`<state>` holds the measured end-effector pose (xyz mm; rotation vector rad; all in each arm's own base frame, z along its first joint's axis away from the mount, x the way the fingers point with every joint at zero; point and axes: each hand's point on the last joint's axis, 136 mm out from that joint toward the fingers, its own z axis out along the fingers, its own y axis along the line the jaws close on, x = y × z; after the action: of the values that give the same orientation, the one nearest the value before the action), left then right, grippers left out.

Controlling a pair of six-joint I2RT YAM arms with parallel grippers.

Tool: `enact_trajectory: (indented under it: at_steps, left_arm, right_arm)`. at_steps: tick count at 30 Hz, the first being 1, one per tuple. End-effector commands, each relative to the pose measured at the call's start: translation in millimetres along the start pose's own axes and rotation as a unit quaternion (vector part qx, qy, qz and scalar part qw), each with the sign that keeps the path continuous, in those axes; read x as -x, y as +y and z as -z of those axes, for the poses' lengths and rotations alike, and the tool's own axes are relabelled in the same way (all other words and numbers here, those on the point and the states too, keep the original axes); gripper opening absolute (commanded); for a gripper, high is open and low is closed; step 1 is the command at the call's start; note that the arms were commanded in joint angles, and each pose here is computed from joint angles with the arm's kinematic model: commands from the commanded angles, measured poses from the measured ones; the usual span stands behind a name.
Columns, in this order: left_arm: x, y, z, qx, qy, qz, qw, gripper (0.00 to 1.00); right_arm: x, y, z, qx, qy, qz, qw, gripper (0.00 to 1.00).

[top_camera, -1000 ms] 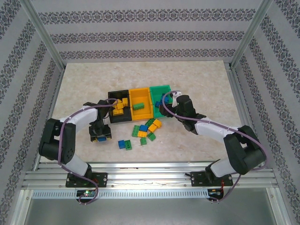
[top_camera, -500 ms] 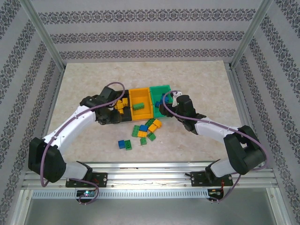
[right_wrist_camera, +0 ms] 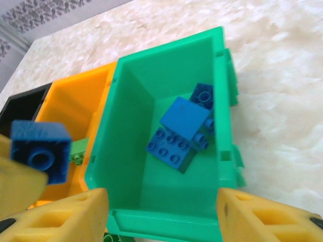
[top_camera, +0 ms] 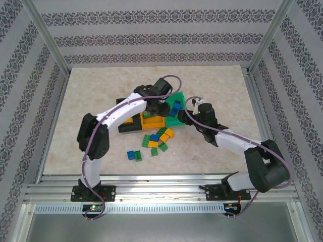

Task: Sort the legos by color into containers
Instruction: Place the lego in the container, then pick up the lego from the middle-left of the table.

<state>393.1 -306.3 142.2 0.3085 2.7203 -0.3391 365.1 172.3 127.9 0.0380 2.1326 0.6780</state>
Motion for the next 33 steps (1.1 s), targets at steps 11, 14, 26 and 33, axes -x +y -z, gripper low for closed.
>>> enact_trajectory:
  at_steps: [11,14,26,33]
  left_arm:
    - [64.2,-3.9,-8.5,0.059,-0.050,-0.043,0.996,0.61]
    - [61.0,-13.8,0.5,0.047,-0.067,-0.053,0.995,0.70]
    - [-14.7,0.0,25.7,-0.004,-0.078,-0.051,0.996,0.72]
    - [-85.3,37.0,34.1,0.005,-0.059,-0.011,0.998,0.70]
  right_arm:
    - [14.8,-6.5,11.3,0.016,-0.037,-0.042,0.998,0.59]
    - [14.8,-7.0,11.3,0.016,-0.037,-0.043,0.998,0.59]
    - [14.7,-8.4,11.1,0.016,-0.038,-0.048,0.998,0.59]
    - [11.7,-8.9,6.3,0.019,-0.032,-0.053,0.998,0.59]
